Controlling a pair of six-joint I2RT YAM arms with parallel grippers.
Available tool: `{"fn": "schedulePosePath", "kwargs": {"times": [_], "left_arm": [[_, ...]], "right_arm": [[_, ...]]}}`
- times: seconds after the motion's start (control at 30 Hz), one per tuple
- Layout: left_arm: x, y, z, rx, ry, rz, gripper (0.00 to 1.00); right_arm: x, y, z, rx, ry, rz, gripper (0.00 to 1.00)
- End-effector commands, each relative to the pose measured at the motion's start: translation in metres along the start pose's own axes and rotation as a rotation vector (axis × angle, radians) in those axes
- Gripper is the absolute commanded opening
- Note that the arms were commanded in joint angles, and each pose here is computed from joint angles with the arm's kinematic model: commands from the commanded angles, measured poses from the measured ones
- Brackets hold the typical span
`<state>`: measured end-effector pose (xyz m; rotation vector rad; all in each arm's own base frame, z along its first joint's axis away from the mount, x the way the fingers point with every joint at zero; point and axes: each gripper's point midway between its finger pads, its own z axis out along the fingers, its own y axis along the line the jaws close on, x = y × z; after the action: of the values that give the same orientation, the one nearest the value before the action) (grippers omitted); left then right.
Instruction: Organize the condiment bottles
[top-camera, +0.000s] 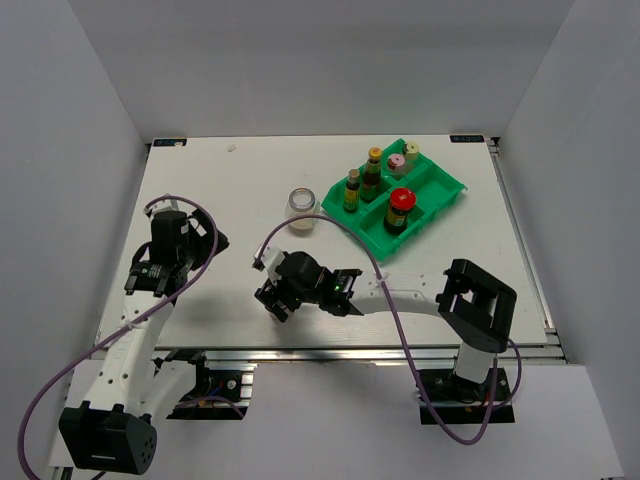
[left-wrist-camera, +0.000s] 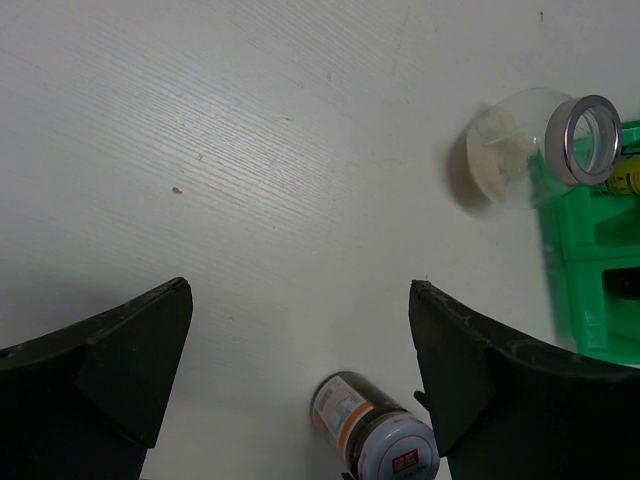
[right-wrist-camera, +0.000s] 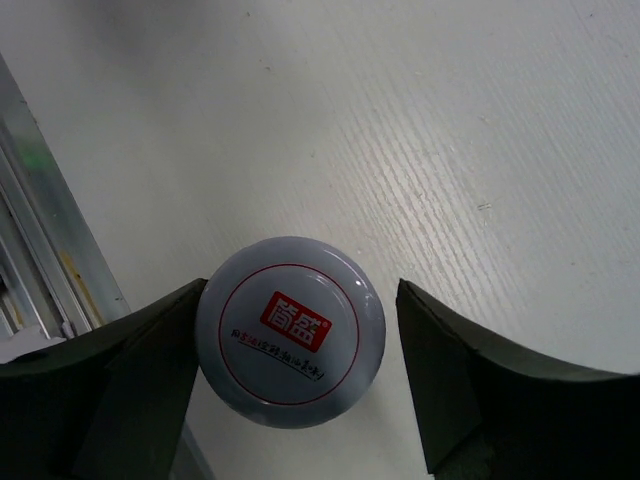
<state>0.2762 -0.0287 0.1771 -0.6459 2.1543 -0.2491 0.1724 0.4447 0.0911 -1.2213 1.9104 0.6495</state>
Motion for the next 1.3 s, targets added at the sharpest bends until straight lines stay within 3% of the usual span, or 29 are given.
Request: {"fn": "schedulePosePath", "kwargs": {"times": [0.0,0.03,0.07,0.17,0.3,0.5,0.77,1.03,1.27], "left_arm": [[-0.002,0.000,-0.003,0.003,-0.020,0.000,0.98],[-0.003,0.000,-0.003,0.001,-0.021,-0.003,0.98],[-0.003,0.001,-0.003,-0.001,-0.023,-0.003,0.98],[-0.004,0.003,-0.003,-0.015,-0.029,-0.005,0.98],[-0.009,0.005,-0.003,-0.034,-0.045,-0.018,0.98],[-0.018,0.003,0.002,-0.050,-0.080,-0.079,0.98],[-0.042,-0.020,0.016,0.011,-0.140,-0.132,0.98],[-0.044,-0.041,0.051,0.038,-0.087,-0.112,0.98],[-0.048,-0.059,0.075,0.043,-0.054,-0.073,0.98]], "right_arm": [[-0.024,0.002,-0.003,0.015,-0.054,0.046,0.78],[-0.024,0.004,-0.004,0.014,-0.056,0.051,0.72],[-0.023,0.003,-0.005,0.018,-0.055,0.056,0.54],[-0.029,-0.003,-0.011,0.054,-0.071,0.084,0.20],[-0.050,-0.027,-0.037,0.168,-0.141,0.117,0.06],[-0.069,-0.120,-0.094,0.398,-0.229,0.250,0.02],[-0.051,-0.246,-0.153,0.716,-0.229,0.340,0.02],[-0.025,-0.314,-0.154,0.878,-0.169,0.363,0.01],[0.006,-0.342,-0.133,0.937,-0.097,0.366,0.02]]}}
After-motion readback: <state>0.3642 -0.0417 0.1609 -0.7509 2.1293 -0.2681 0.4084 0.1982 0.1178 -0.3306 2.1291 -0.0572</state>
